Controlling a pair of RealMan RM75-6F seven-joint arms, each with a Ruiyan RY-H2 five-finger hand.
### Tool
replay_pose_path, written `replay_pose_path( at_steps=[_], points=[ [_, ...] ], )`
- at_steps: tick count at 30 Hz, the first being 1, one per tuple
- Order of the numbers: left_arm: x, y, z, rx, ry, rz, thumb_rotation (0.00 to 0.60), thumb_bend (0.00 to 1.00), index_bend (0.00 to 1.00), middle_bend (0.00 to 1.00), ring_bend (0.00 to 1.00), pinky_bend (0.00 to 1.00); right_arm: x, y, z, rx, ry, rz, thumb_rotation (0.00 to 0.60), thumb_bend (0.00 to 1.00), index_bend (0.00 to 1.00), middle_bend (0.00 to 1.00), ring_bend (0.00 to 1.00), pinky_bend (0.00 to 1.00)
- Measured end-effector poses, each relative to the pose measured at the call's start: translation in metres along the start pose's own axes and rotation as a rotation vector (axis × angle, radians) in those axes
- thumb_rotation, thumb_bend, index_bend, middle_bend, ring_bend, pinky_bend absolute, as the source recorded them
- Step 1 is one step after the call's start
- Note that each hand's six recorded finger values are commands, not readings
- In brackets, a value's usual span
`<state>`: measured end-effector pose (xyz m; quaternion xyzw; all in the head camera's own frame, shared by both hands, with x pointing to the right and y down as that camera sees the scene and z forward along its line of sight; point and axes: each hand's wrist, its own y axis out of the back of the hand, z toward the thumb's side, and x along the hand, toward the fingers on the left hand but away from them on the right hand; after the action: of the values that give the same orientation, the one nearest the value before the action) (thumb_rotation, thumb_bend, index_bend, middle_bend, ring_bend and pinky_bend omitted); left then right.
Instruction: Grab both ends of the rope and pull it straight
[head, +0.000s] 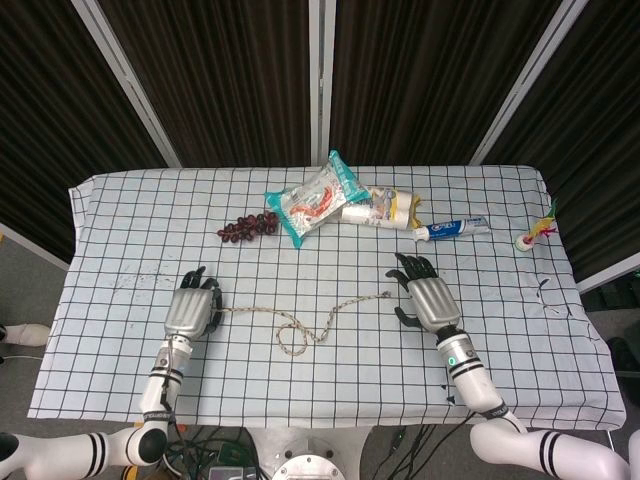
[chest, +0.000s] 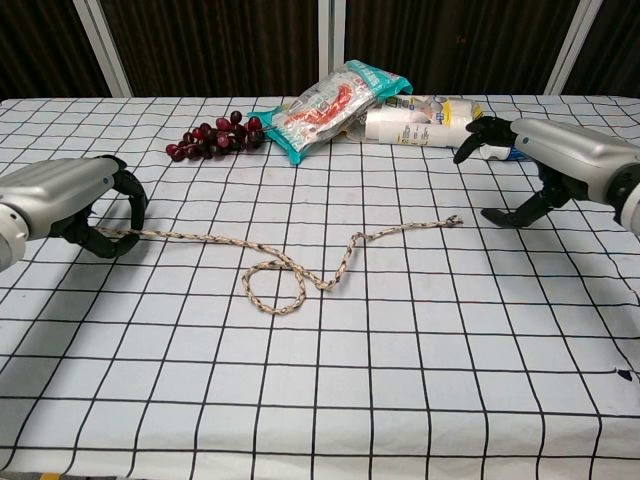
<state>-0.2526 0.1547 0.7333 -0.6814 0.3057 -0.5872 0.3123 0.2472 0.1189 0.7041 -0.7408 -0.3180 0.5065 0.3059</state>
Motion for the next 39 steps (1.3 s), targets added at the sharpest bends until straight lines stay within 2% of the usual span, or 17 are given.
replay_pose_path(
  at_steps=[7, 13, 20, 39],
  points=[
    [0.001, 0.002, 0.001, 0.0, -0.001, 0.002, 0.6, 0.4, 0.57, 0.26, 0.0, 0.1, -0.028, -0.016, 0.009, 0.006, -0.007, 0.058, 0.6, 0.3, 0.29, 0.03, 0.0, 0.0],
    [0.0, 0.002, 0.0, 0.011, -0.001, -0.003, 0.6, 0.4, 0.57, 0.26, 0.0, 0.1, -0.038, -0.028, 0.014, 0.005, -0.019, 0.083, 0.6, 0.3, 0.31, 0.04, 0.0, 0.0],
    [0.001, 0.004, 0.001, 0.01, 0.0, 0.003, 0.6, 0.4, 0.57, 0.26, 0.0, 0.1, -0.045, -0.032, 0.016, 0.006, -0.03, 0.076, 0.6, 0.31, 0.39, 0.06, 0.0, 0.0],
    [0.001, 0.003, 0.0, 0.011, 0.005, -0.005, 0.6, 0.4, 0.57, 0.26, 0.0, 0.1, -0.049, -0.047, 0.013, 0.005, -0.052, 0.078, 0.6, 0.32, 0.46, 0.09, 0.0, 0.0]
  ],
)
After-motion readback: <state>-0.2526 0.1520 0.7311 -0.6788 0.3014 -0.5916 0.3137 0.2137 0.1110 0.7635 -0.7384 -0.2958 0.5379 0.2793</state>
